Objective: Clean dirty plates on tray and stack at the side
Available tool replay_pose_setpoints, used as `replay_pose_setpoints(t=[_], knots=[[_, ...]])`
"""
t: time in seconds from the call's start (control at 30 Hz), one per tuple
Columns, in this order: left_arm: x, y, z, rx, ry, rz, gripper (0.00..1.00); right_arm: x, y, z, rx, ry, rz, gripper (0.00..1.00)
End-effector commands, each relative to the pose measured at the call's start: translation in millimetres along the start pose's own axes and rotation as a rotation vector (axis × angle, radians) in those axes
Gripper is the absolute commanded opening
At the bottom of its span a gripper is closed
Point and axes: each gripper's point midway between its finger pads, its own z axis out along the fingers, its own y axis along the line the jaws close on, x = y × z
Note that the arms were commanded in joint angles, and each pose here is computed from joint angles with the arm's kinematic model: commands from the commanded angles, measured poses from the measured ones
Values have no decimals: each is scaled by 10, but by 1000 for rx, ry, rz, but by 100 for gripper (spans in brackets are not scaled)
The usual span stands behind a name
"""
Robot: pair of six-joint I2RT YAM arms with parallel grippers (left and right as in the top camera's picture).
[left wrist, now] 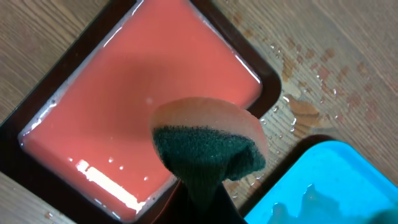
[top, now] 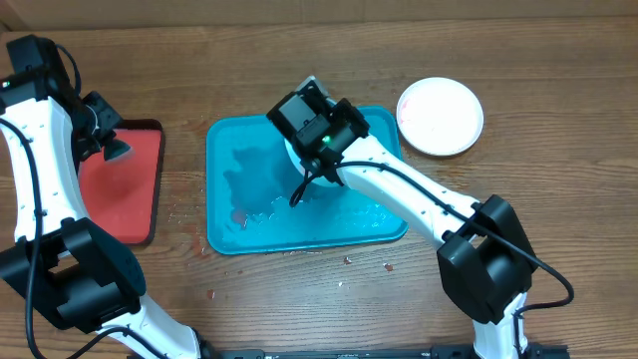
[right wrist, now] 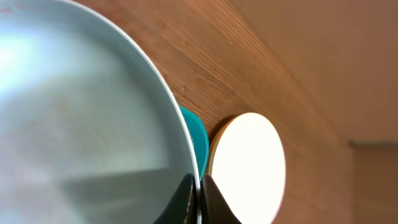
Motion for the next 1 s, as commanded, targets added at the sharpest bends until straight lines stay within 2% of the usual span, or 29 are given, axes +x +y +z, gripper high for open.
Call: replay_pose_setpoints(t=[0.0,0.3,0.53,0.73,0.93,0.97], knots=[[7,33,126,-22,16,-13,4,-240,-350,-268,-48,-82,274,4],[139,147,767,-88,149,-15,4,-359,-529,-492,-412,-122,406,4],[199,376,1150,-154,215,-41,4,-239,-572,-396,-491,-68,431,4],[106,548,1183,-177,193,-73,4,-239,-563,-400,-500,-60,460,4],[87,573,1190,-176,188,-80,9,-276,-573,-402,-503,-62,518,4],[86,571,1190,-176,188,-79,13,-279,-573,-403,-503,-63,518,4]])
